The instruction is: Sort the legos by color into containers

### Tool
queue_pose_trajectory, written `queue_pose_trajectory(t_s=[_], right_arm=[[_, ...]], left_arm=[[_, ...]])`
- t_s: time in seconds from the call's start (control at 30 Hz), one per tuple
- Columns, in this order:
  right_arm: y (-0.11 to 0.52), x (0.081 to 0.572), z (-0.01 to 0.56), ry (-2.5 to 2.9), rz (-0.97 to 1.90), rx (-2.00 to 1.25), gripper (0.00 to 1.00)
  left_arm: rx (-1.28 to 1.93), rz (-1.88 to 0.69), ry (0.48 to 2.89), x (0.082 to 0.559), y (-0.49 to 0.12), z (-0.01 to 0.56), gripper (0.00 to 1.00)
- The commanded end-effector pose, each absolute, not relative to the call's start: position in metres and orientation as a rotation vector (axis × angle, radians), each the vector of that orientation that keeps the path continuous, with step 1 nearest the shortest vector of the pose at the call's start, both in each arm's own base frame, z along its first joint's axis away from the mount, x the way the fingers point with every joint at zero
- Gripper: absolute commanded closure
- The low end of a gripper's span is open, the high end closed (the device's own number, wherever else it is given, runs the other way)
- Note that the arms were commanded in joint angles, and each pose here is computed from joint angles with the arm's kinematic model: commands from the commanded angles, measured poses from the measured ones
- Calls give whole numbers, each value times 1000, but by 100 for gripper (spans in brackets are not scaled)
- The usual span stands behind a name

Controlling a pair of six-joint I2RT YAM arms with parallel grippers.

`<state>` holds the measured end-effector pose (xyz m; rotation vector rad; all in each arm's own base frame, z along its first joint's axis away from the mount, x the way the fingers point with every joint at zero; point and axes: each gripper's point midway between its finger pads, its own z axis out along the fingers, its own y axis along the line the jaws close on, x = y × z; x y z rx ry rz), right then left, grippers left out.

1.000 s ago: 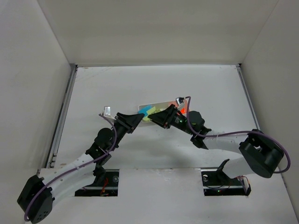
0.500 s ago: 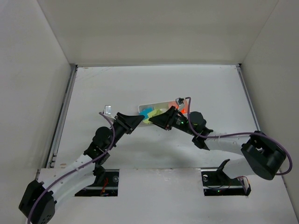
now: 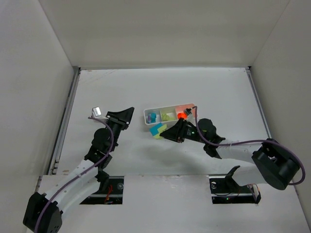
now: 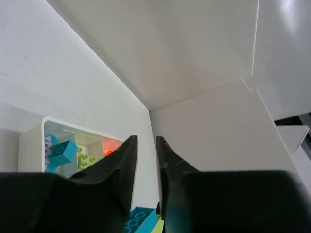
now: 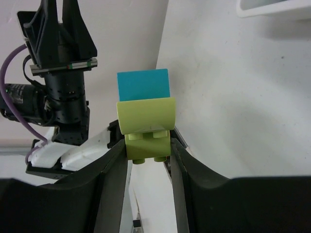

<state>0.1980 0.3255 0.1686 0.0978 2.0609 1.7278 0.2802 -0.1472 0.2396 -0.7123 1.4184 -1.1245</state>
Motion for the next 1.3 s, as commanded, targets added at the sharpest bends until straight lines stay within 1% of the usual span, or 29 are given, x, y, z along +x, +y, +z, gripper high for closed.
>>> queue_pose_trajectory(t_s=[0.0,0.07,0.17,0.27,0.33,0.43,0.57,0.77,0.83,0.9,1.1,1.2,1.27], right_arm=[[323,201,200,1938,1767,17,65],[322,203,204,1927,1768,12,64],[321,204,207,1922,1772,-5,64],[317,204,212,1913,1793,-18,64],[315,202,220,1901,1822,-34,64],[313,200,235,1880,1867,-46,64],[316,195,251,1870,1930,-48,64],[322,196,262,1865,1961,-17,64],[326,193,264,1864,1975,-20,64],[331,191,265,1867,1983,-28,64],[339,189,257,1904,1993,-28,64],[339,190,259,1896,2000,-28,64],[341,191,260,1895,2003,-31,64]], left_arm=[[-609,-1187,1363,274,-161,277,77],[-515,-1197,1431,268,-175,275,65],[-379,-1224,1582,255,-198,259,39],[-283,-1251,1663,243,-208,241,30],[-253,-1272,1681,237,-211,231,27],[-207,-1322,1640,228,-217,229,22],[-110,-1405,1538,214,-231,247,16],[-50,-1481,1466,204,-246,261,17],[-50,-1492,1456,203,-248,263,26],[-72,-1496,1444,204,-247,265,34],[-67,-1524,1414,198,-248,276,44],[-66,-1545,1416,195,-249,279,44],[-52,-1557,1431,193,-253,277,41]])
